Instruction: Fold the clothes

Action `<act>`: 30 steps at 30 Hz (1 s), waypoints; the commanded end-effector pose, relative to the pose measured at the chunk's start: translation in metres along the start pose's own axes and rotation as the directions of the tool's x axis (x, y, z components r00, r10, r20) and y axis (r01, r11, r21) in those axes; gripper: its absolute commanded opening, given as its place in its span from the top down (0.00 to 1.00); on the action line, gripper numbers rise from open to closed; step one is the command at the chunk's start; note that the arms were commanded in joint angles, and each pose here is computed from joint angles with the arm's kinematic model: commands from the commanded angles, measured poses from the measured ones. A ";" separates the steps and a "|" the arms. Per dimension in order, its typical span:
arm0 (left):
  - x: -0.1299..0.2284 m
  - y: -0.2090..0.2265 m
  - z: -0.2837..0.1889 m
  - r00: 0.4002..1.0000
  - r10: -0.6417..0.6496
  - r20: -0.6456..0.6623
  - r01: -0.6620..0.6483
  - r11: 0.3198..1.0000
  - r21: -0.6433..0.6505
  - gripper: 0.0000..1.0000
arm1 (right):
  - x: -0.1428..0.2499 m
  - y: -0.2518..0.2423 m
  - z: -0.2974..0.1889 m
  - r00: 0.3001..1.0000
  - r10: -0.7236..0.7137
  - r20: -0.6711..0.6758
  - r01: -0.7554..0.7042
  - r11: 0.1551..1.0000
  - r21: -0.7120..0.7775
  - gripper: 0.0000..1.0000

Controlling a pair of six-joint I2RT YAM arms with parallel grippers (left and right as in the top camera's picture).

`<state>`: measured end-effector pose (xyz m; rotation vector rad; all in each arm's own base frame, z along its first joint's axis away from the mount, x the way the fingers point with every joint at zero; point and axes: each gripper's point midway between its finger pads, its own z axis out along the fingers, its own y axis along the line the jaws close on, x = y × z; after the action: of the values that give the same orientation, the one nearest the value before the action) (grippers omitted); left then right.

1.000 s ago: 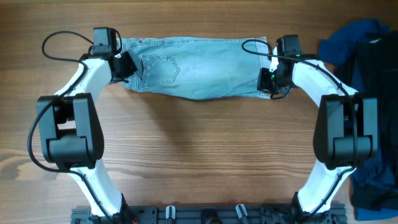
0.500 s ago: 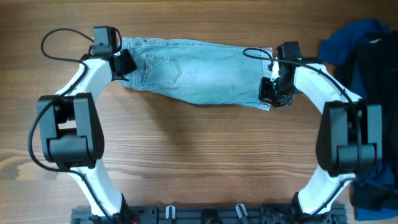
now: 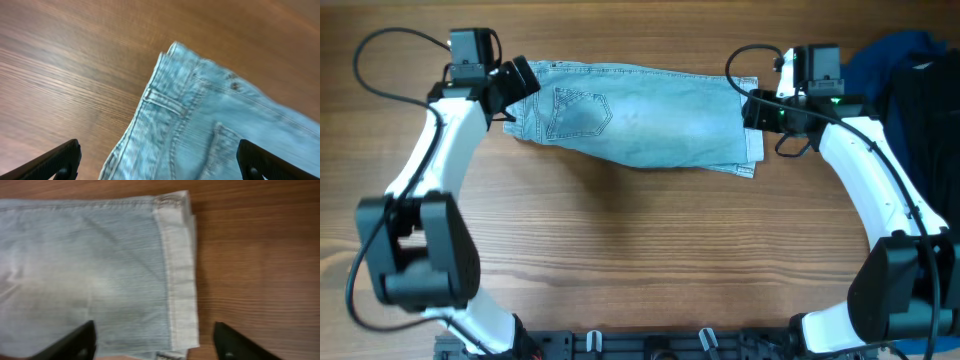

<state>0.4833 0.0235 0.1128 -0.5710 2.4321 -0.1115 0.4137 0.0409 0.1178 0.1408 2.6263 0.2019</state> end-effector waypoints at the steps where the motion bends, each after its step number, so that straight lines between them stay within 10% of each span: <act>1: -0.009 -0.007 -0.029 1.000 -0.003 0.030 0.002 0.999 0.033 0.02 | -0.005 -0.028 -0.002 0.999 0.030 0.012 -0.031 0.996 0.085 0.16; 30: 0.057 -0.019 0.019 0.969 -0.030 -0.247 0.064 0.989 0.132 0.00 | 0.060 -0.034 0.112 0.960 0.053 -0.275 -0.148 0.929 -0.339 0.27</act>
<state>0.4632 -0.0140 0.0753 -0.5704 2.6088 -0.3681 0.4204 0.0092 0.0098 0.1053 2.7688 0.5959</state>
